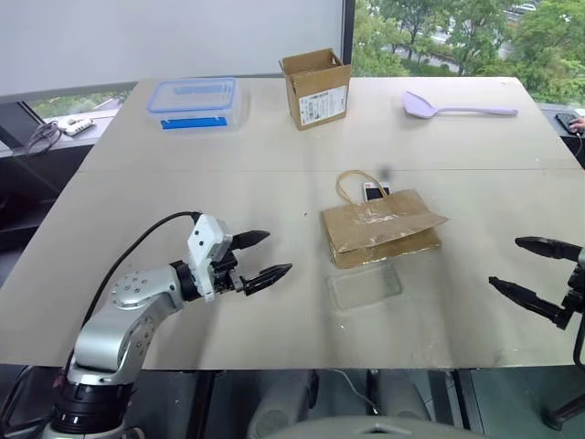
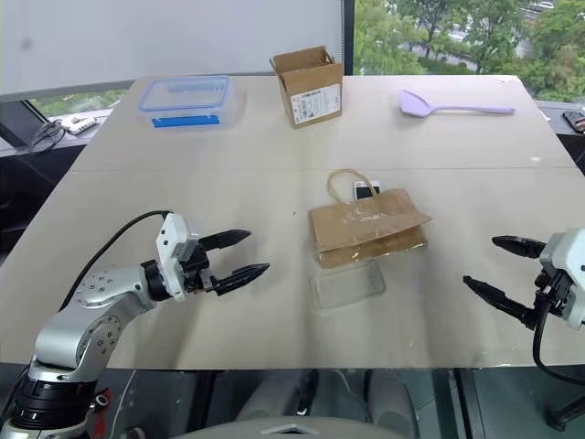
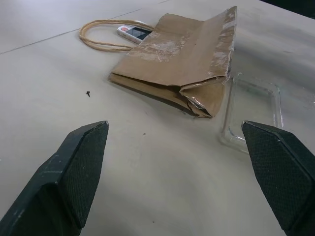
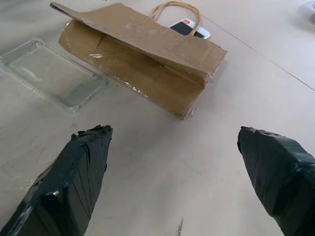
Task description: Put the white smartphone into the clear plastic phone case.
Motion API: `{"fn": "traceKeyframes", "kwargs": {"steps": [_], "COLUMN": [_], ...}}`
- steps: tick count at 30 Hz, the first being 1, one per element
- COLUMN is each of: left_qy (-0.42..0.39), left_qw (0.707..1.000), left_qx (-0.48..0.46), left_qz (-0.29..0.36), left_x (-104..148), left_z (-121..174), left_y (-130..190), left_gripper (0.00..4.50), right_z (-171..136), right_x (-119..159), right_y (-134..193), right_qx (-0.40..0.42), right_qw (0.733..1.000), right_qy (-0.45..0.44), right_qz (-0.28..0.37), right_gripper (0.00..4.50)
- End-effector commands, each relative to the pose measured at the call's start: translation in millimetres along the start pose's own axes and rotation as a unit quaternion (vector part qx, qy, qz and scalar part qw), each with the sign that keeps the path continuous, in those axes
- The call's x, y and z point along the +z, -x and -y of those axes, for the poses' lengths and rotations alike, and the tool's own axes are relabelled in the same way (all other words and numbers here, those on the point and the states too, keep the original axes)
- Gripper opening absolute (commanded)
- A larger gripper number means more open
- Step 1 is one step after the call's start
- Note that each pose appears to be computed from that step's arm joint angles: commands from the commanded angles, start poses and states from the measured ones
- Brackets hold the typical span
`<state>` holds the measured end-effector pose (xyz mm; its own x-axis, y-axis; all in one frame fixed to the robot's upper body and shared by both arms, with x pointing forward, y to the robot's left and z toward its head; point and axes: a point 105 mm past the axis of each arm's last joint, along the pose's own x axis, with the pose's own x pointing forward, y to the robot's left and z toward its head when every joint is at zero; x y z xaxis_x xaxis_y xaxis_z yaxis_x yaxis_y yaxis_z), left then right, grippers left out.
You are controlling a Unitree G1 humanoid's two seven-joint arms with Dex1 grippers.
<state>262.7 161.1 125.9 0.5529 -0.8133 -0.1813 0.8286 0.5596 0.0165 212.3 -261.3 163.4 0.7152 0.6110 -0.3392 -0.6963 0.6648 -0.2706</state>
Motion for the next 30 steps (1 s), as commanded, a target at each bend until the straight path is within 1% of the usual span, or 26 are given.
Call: {"fn": "traceKeyframes", "kwargs": {"steps": [1, 3, 4, 7, 9, 11, 13, 17, 20, 22, 24, 25, 26, 27, 28, 29, 30], "left_qy": [-0.050, -0.129, -0.168, -0.209, -0.247, -0.287, -0.304, -0.305, -0.313, -0.322, -0.328, -0.337, -0.349, -0.358, -0.362, -0.363, -0.358], "left_qw": [0.998, 0.989, 0.982, 0.971, 0.962, 0.951, 0.945, 0.944, 0.939, 0.935, 0.933, 0.931, 0.926, 0.922, 0.920, 0.920, 0.923], "left_qx": [-0.024, -0.068, -0.084, -0.117, -0.110, -0.102, -0.113, -0.123, -0.140, -0.147, -0.148, -0.144, -0.146, -0.149, -0.149, -0.148, -0.141], "left_qz": [0.013, 0.010, 0.004, -0.014, -0.043, -0.059, -0.045, -0.014, -0.007, -0.006, -0.002, -0.003, -0.007, -0.009, -0.009, -0.006, 0.000], "left_x": [18, 27, 27, 21, 16, 12, 15, 23, 21, 19, 20, 19, 17, 15, 13, 13, 15], "left_z": [7, 15, 17, 21, 17, 12, 13, 15, 18, 20, 21, 21, 21, 22, 22, 22, 21], "left_y": [-5, -19, -26, -41, -49, -60, -72, -93, -104, -112, -119, -122, -124, -126, -127, -128, -129], "left_gripper": [4.50, 4.50, 4.50, 4.50, 4.50, 4.50, 4.50, 4.50, 4.50, 3.97, 3.23, 2.68, 2.36, 1.84, 1.43, 1.01, 0.47], "right_z": [0, -12, -18, -31, -36, -38, -39, -43, -45, -46, -47, -47, -48, -48, -49, -50, -52], "right_x": [12, 18, 20, 24, 26, 24, 23, 22, 21, 20, 19, 19, 19, 19, 19, 18, 18], "right_y": [3, 0, 1, 5, 7, 9, 10, 14, 17, 19, 20, 20, 21, 21, 21, 20, 20], "right_qx": [-0.001, 0.022, 0.034, 0.058, 0.064, 0.060, 0.054, 0.047, 0.043, 0.038, 0.034, 0.032, 0.029, 0.028, 0.028, 0.028, 0.029], "right_qw": [0.999, 0.998, 0.998, 0.996, 0.996, 0.996, 0.997, 0.997, 0.998, 0.998, 0.998, 0.998, 0.998, 0.999, 0.999, 0.999, 0.998], "right_qy": [0.028, 0.036, 0.037, 0.037, 0.037, 0.039, 0.038, 0.036, 0.034, 0.034, 0.035, 0.034, 0.033, 0.032, 0.032, 0.031, 0.031], "right_qz": [0.019, 0.036, 0.044, 0.054, 0.055, 0.050, 0.047, 0.042, 0.038, 0.035, 0.032, 0.033, 0.034, 0.034, 0.035, 0.035, 0.036], "right_gripper": [4.46, 4.46, 4.46, 4.46, 4.46, 4.46, 4.46, 4.46, 4.46, 4.50, 4.50, 4.50, 4.50, 4.50, 4.50, 4.50, 4.50]}}
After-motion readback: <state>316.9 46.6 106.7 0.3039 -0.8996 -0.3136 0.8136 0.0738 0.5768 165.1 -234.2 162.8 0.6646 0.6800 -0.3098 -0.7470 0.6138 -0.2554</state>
